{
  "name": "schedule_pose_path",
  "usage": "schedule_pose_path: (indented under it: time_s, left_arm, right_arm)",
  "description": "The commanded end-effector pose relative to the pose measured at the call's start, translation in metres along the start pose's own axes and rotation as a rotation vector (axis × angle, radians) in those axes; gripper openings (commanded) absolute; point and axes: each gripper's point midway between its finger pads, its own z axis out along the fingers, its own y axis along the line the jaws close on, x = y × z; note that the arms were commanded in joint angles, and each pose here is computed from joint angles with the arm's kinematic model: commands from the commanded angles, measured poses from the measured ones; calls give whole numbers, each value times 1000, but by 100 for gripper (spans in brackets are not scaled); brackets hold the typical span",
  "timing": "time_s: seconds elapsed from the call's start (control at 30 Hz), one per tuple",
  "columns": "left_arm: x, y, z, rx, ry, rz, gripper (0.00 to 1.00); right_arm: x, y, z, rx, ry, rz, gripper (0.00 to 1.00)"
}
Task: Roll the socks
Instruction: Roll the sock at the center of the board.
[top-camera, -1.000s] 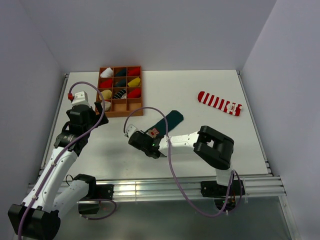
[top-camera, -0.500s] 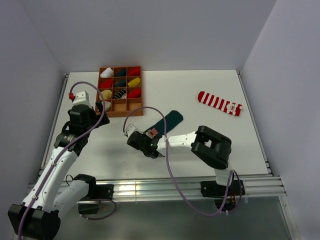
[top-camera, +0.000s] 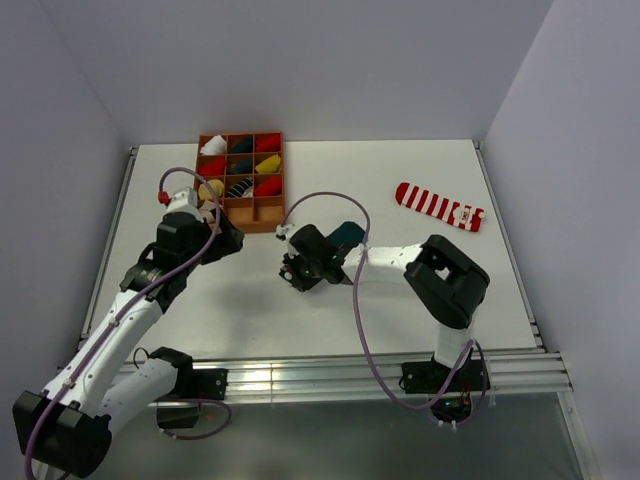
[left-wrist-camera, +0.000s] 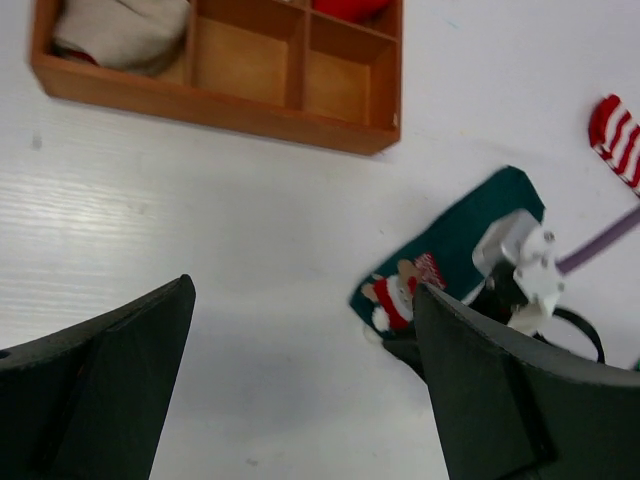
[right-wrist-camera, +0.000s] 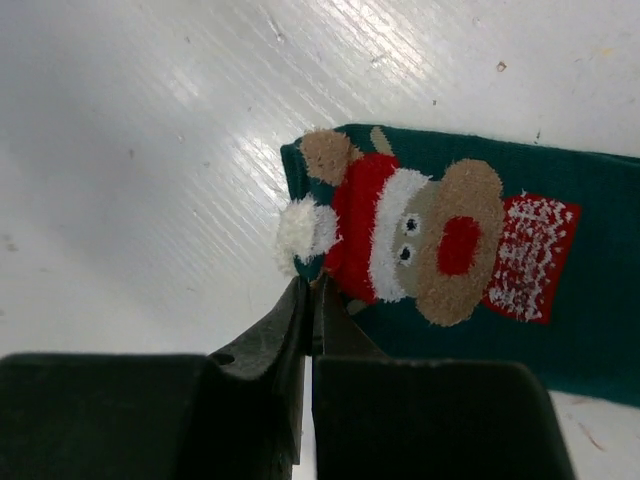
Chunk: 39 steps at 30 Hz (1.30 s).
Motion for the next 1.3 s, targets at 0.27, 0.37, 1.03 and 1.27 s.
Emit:
schedule_pose_path:
  time_s: [0.27, 0.37, 1.03, 1.27]
  left_arm:
    - [64, -41, 30, 110, 138, -123, 91]
    - [80, -44, 34, 117, 169, -138, 87]
    - [145, -53, 80, 77, 324, -233, 30]
    - [176, -32, 94, -30, 399, -185, 22]
  right_arm:
    - [4, 16, 0, -477, 25, 428, 0]
    - [3, 14, 1, -564, 19, 509, 0]
    - [23, -11, 9, -488, 44, 585, 0]
    - [22, -11, 7, -488, 36, 580, 0]
